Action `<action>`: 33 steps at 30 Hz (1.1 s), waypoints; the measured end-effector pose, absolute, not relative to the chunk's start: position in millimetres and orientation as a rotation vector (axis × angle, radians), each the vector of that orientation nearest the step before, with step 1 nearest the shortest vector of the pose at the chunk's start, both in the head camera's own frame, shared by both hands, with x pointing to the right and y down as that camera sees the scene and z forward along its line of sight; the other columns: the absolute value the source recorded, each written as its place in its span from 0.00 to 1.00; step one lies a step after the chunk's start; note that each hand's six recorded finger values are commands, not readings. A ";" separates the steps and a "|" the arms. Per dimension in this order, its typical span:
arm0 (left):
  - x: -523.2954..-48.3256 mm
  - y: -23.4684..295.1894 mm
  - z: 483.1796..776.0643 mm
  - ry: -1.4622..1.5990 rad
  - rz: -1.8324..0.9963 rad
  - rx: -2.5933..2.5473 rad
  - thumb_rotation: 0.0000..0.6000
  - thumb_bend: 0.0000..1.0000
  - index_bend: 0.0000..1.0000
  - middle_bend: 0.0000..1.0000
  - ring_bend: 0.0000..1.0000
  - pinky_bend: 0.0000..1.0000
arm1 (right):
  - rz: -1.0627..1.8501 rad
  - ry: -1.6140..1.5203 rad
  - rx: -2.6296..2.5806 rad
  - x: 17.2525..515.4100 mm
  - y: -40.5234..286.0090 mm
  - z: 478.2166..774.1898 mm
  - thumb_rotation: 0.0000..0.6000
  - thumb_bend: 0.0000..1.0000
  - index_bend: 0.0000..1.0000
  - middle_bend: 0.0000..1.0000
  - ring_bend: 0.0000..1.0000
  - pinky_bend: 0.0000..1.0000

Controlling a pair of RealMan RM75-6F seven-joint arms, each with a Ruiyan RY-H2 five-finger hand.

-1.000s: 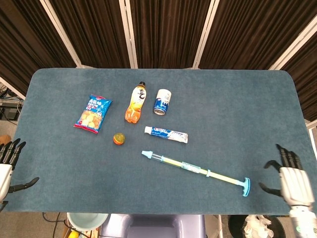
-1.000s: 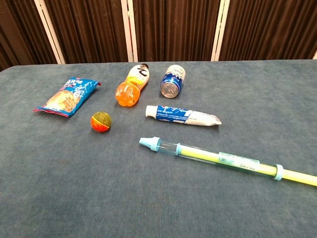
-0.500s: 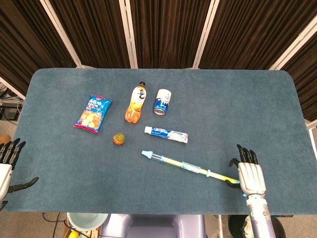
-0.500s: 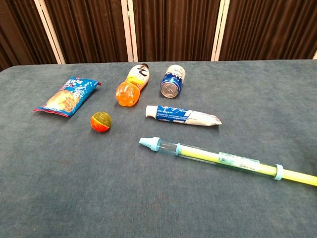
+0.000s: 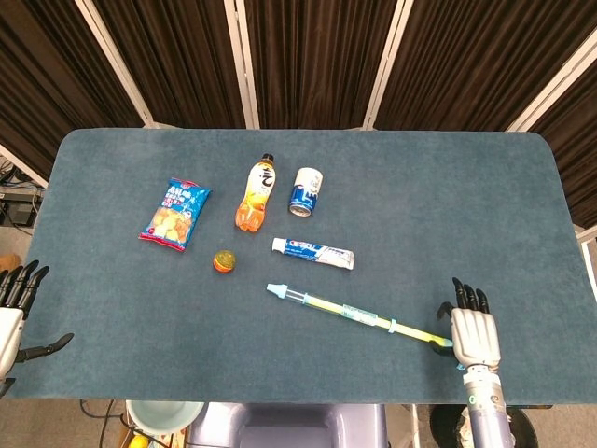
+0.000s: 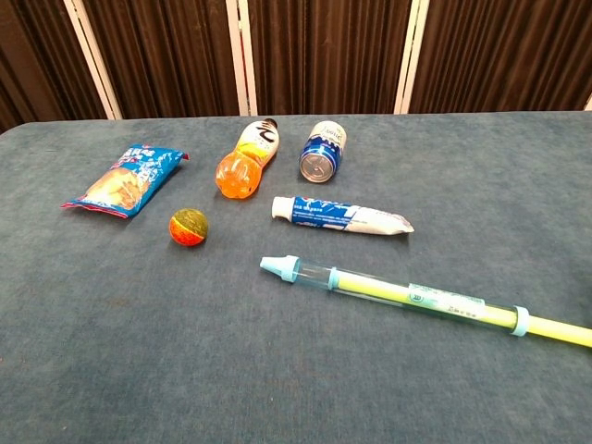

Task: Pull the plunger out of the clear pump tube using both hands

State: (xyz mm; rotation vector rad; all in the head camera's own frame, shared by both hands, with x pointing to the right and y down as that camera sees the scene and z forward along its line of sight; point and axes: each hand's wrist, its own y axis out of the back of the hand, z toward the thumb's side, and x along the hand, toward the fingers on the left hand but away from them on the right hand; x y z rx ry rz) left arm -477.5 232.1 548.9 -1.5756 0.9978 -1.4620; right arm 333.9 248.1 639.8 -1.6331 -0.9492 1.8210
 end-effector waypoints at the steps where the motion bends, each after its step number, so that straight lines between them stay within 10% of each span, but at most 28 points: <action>1: -477.5 232.0 548.9 0.998 -1.462 -1.575 1.00 0.07 0.00 0.00 0.00 0.02 | 1.825 -0.946 -1.637 333.1 249.2 640.5 1.00 0.20 0.48 0.02 0.00 0.00; 33: -477.3 231.8 549.4 1.001 -1.464 -1.581 1.00 0.07 0.00 0.00 0.00 0.02 | 1.944 -0.918 -1.587 349.1 260.0 666.4 1.00 0.24 0.48 0.02 0.00 0.00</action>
